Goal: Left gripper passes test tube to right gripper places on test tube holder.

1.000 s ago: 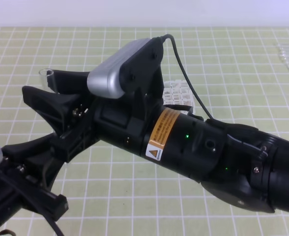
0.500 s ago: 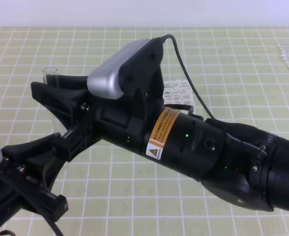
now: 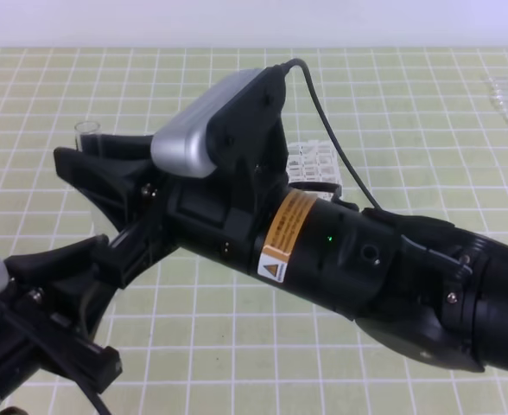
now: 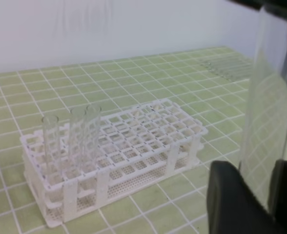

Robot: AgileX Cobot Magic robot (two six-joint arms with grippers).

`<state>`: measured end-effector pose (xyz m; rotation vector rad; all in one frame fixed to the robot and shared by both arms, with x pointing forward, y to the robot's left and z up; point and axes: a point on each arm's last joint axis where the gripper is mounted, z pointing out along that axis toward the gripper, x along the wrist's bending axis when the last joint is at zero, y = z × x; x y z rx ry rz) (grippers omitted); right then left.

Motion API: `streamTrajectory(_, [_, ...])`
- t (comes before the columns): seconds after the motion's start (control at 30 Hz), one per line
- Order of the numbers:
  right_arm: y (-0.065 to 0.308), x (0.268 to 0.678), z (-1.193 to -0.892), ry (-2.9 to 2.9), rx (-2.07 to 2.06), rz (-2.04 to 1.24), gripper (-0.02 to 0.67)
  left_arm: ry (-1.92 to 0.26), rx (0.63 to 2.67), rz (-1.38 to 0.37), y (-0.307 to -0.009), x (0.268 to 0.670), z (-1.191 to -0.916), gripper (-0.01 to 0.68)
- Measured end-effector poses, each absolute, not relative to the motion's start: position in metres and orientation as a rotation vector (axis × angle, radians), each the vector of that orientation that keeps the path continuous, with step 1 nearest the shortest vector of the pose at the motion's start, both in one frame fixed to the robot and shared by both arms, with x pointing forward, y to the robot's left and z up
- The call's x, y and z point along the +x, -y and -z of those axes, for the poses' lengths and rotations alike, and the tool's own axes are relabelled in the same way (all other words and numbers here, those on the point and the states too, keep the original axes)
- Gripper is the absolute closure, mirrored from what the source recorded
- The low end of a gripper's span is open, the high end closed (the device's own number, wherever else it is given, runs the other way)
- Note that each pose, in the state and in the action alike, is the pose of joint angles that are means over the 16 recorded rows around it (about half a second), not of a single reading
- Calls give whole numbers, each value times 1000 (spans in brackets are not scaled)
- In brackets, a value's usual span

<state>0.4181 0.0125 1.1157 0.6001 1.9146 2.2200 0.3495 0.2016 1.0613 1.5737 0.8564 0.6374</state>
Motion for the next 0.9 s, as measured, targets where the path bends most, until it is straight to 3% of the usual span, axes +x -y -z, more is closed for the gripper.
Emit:
streamTrajectory(0.27, [-12, 418, -1116, -1924, 587, -2199, 554, -859, 1573, -631, -202, 349, -1061, 306])
streamTrajectory(0.43, [-6, 421, -1120, -1912, 586, -2172, 554, -853, 1566, -633, -202, 349, -1062, 255])
streamTrajectory(0.57, [2, 424, -1126, -1895, 589, -2143, 554, -831, 1550, -619, -204, 345, -1066, 280])
streamTrajectory(0.9, [26, 426, -1142, -1880, 595, -2050, 554, -652, 1438, -514, -220, 312, -1088, 536])
